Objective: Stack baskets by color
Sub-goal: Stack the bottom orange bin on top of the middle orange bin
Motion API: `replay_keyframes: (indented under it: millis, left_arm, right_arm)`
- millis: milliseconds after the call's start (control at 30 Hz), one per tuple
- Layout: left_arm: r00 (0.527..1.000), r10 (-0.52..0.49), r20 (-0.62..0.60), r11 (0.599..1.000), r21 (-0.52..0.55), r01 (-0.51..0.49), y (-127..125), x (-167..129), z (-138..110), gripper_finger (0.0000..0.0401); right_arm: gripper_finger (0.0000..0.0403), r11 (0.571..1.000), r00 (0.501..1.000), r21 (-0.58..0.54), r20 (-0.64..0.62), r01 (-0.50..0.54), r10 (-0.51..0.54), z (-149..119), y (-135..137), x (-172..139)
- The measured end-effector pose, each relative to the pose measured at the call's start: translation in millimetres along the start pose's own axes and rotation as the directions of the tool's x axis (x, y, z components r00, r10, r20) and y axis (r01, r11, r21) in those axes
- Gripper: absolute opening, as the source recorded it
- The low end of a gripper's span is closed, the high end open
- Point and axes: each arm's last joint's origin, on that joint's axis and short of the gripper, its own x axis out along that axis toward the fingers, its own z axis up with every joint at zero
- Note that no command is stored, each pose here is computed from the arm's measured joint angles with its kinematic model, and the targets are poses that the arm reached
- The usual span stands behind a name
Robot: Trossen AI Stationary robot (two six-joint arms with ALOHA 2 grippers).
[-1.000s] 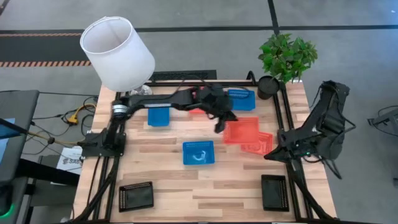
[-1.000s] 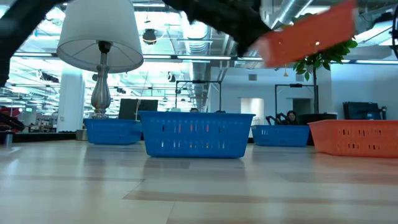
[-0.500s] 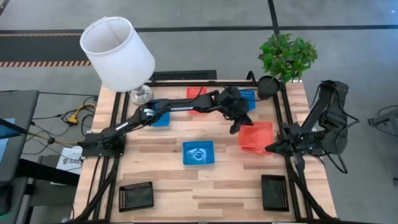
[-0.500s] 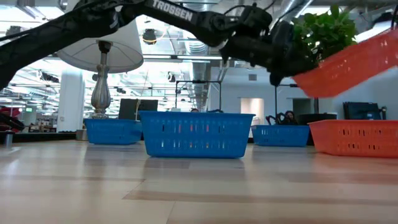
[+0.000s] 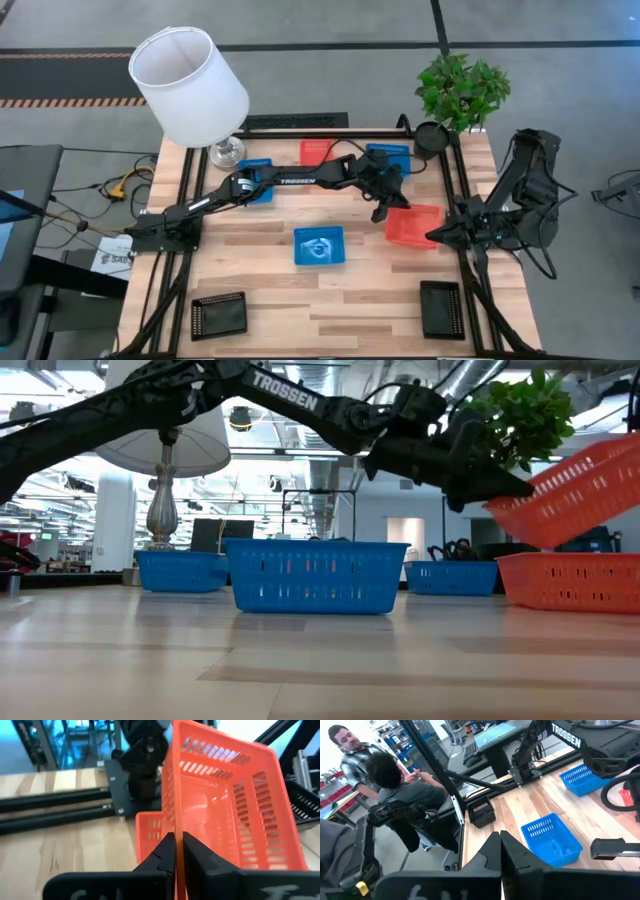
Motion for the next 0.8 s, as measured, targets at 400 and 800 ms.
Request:
replay_keyframes:
  millis: [400, 800]
  left_arm:
    - [0.989, 0.086, -0.124, 0.994, -0.055, -0.094, 5, -4, -11, 0.0]
    - [0.969, 0.137, -0.204, 0.942, -0.277, -0.191, -11, 4, -15, 0.0]
  right_arm:
    - [0.0008, 1.0, 1.0, 0.01, 0.009, 0.021, -0.021, 2, -2, 3]
    - [0.0008, 1.0, 1.0, -0.01, -0.015, -0.002, 0.001, 1, -2, 3]
